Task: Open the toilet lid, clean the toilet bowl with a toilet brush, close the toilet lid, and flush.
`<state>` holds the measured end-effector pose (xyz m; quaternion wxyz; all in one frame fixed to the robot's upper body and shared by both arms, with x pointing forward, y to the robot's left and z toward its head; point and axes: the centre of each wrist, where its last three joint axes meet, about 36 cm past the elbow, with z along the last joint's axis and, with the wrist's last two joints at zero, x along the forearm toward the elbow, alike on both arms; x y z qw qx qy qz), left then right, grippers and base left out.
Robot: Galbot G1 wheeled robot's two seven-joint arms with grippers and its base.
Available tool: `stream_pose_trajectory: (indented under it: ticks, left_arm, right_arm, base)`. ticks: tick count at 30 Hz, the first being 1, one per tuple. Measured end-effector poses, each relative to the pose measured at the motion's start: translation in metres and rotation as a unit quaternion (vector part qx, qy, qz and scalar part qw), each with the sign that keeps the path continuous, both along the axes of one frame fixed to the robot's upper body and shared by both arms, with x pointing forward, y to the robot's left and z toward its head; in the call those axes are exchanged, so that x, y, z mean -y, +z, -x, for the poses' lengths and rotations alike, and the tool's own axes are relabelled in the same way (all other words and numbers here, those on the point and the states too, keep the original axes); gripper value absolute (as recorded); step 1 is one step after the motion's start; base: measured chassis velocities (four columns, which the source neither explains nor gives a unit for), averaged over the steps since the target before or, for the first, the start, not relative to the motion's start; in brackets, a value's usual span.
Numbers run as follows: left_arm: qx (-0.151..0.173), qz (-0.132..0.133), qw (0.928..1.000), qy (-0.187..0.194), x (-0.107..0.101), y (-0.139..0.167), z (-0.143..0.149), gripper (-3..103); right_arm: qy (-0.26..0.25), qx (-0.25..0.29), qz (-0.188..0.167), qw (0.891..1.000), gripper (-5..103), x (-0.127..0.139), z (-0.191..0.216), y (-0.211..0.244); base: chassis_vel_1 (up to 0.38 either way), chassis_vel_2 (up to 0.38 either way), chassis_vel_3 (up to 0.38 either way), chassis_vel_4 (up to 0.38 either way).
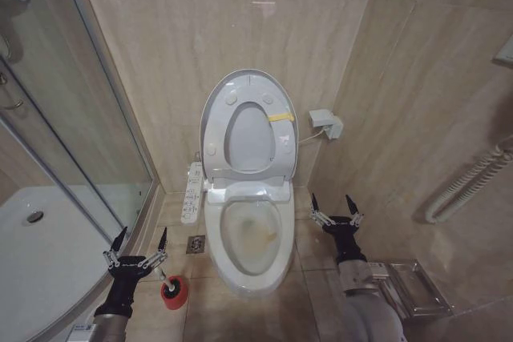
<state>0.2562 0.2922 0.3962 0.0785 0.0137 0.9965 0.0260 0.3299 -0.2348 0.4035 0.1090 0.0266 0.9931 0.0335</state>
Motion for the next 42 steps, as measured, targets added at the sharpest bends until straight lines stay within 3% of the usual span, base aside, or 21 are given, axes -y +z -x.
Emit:
stream_pose_trajectory:
  ticks: [42]
  left_arm:
    - [0.000,0.000,1.0000,0.000,0.0000,0.0000,0.0000,100]
  right_arm:
    - [0.000,0.000,0.000,1.000,100,0.0000,0.0000,0.0000]
  base:
    - [-0.020,0.022,0.017,-0.020]
